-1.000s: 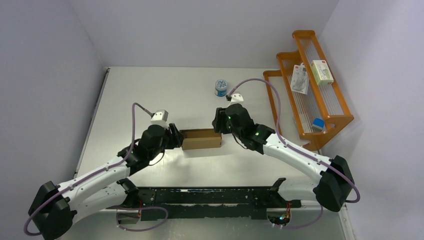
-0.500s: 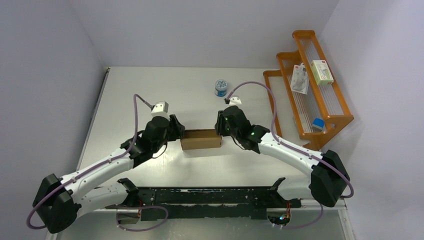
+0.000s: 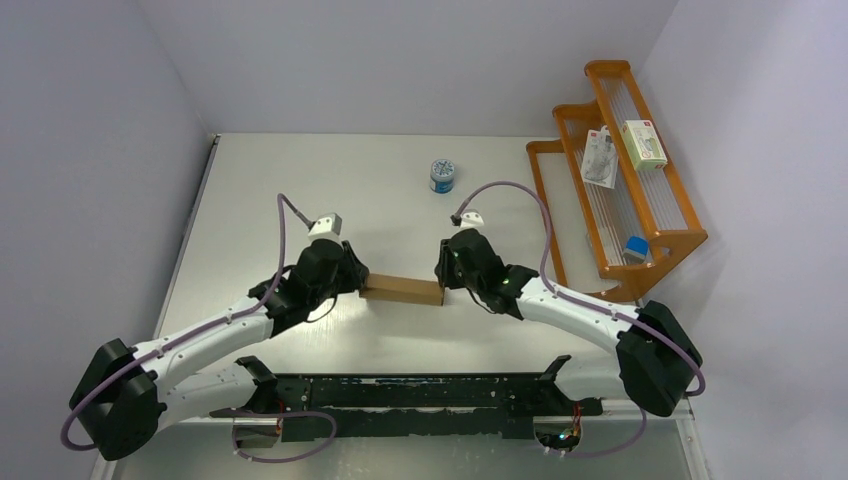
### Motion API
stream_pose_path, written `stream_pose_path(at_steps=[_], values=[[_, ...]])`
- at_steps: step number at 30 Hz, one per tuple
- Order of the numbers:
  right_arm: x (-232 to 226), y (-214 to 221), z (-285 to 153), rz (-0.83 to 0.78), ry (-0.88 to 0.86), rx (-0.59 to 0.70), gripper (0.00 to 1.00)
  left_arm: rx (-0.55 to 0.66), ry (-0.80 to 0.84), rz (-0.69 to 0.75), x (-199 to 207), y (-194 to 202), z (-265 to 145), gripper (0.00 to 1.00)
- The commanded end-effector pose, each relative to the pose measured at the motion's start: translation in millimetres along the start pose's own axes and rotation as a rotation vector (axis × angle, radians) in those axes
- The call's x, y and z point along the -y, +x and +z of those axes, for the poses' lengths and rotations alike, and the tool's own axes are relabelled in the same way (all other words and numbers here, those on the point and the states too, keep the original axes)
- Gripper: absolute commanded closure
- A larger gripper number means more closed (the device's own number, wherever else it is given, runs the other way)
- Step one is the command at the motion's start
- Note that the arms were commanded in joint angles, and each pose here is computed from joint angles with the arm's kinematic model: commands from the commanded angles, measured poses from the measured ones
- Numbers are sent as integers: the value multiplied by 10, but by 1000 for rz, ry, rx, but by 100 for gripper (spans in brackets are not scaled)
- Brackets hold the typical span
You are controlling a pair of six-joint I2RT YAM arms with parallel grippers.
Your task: Fold the paper box
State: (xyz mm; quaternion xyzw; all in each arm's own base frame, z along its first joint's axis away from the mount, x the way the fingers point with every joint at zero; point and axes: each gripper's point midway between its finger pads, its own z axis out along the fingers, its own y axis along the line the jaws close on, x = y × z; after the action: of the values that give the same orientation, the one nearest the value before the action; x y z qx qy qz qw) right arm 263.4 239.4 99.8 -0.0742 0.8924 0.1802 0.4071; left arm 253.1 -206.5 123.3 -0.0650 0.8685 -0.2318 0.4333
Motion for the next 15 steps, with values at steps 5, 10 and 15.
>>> stream_pose_path(at_steps=[5,10,15], values=[[-94,-110,-16,22,-37,57,66,-51,6,-29,-70,195,-22,66],[-315,-346,-86,-72,-129,79,59,3,-9,7,-28,-11,-50,57],[-416,-247,-127,-235,-210,43,50,-40,-20,13,-140,146,-116,50]])
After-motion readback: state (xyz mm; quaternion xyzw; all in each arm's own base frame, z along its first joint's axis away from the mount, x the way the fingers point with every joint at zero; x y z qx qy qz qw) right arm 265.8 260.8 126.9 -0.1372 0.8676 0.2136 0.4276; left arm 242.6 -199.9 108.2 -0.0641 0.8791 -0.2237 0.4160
